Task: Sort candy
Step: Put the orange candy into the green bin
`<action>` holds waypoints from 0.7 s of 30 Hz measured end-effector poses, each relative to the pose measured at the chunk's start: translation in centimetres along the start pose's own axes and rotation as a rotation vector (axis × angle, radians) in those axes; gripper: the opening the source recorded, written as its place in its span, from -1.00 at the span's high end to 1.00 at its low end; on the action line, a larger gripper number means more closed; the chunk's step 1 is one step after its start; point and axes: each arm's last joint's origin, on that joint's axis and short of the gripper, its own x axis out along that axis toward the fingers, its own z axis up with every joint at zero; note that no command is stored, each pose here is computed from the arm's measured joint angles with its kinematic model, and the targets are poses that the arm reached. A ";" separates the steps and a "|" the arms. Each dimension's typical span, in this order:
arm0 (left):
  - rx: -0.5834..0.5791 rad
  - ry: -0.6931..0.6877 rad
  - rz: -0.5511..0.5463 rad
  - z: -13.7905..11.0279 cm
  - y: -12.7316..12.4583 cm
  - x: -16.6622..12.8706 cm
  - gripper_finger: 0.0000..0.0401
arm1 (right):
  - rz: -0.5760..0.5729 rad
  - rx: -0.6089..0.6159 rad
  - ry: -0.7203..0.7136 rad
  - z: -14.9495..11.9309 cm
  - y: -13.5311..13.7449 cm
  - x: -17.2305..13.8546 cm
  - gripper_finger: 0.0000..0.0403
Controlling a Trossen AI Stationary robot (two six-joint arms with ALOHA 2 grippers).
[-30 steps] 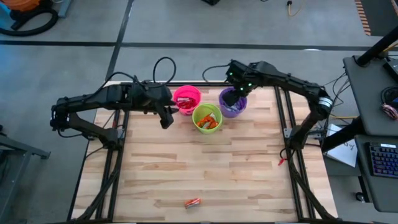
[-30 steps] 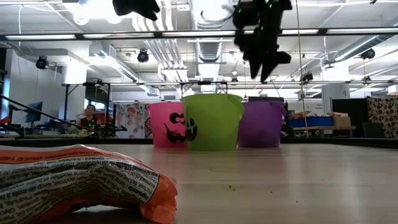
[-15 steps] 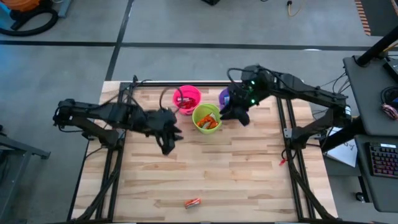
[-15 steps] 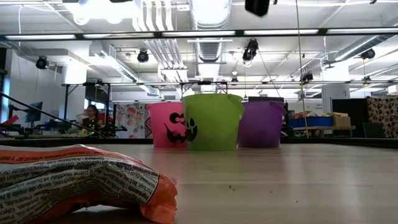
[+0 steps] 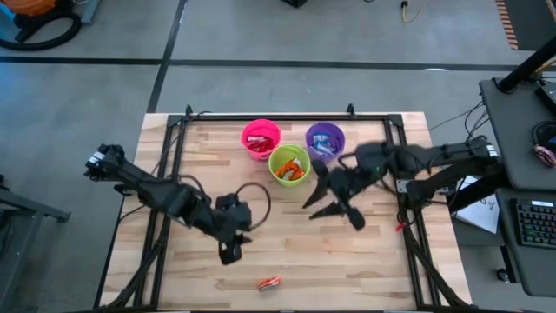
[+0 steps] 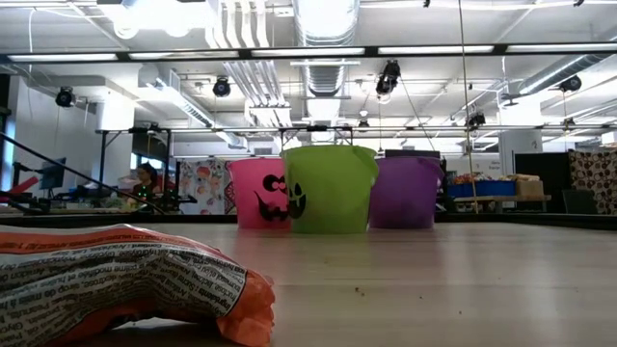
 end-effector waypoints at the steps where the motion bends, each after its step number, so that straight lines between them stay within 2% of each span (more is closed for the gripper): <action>1: 0.001 0.015 0.002 -0.3 -0.3 0.3 0.38 | -0.015 -0.012 -0.010 -0.7 0.4 0.4 0.37; 8: 0.005 0.078 0.015 -1.7 -1.9 2.3 0.38 | -0.292 -0.002 -0.067 -5.7 1.5 2.3 0.51; 15: 0.067 0.138 0.019 -3.6 -3.7 3.6 0.42 | -0.292 0.056 -0.187 -8.1 1.5 2.9 0.63; 21: 0.069 0.177 0.032 -6.0 -4.4 6.7 0.52 | -0.320 0.076 -0.179 -9.1 1.3 3.0 0.70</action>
